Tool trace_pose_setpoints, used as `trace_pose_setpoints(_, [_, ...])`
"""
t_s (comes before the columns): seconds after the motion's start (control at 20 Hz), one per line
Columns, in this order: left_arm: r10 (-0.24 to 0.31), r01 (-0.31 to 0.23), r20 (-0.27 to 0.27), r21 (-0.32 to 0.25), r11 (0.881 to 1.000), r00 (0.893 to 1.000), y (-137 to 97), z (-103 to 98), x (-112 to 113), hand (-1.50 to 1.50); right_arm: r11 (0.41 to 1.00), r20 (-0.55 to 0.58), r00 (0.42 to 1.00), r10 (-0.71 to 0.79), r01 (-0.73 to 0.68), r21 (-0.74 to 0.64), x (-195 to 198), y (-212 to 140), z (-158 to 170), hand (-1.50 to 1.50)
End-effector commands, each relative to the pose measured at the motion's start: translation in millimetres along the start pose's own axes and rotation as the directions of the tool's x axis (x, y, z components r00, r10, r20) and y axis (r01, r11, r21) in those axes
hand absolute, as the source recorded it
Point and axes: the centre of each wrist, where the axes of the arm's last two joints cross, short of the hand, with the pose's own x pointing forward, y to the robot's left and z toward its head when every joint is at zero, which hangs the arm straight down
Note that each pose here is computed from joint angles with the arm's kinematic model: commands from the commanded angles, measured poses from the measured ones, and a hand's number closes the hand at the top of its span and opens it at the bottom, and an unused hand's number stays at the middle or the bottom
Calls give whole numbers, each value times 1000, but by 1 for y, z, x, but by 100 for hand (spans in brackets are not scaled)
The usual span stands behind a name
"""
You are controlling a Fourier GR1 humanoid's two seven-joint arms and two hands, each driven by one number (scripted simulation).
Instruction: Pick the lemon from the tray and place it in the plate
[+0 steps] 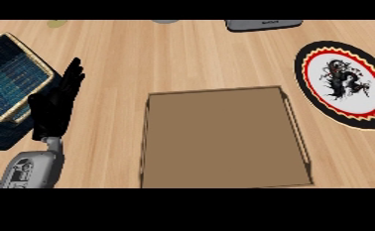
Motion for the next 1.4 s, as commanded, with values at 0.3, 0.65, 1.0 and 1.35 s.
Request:
trace_pose_setpoints(0.3, [14,-11,38,-65,998,999,-20,-2,15,0,951,321,931,-173,243,-193,-108,-99,27,150])
trace_pose_setpoints(0.65, [5,6,78,-129,992,997,-33,-17,23,0,951,325,903,-281,308,-35,-158,-81,30,150])
trace_pose_setpoints(1.0, [20,-13,48,-137,990,999,-45,-13,19,0,943,343,880,-327,326,64,-115,-23,-33,150])
trace_pose_setpoints(1.35, [-4,11,60,-121,993,998,-45,-18,15,0,994,353,930,-101,80,73,-88,18,-57,150])
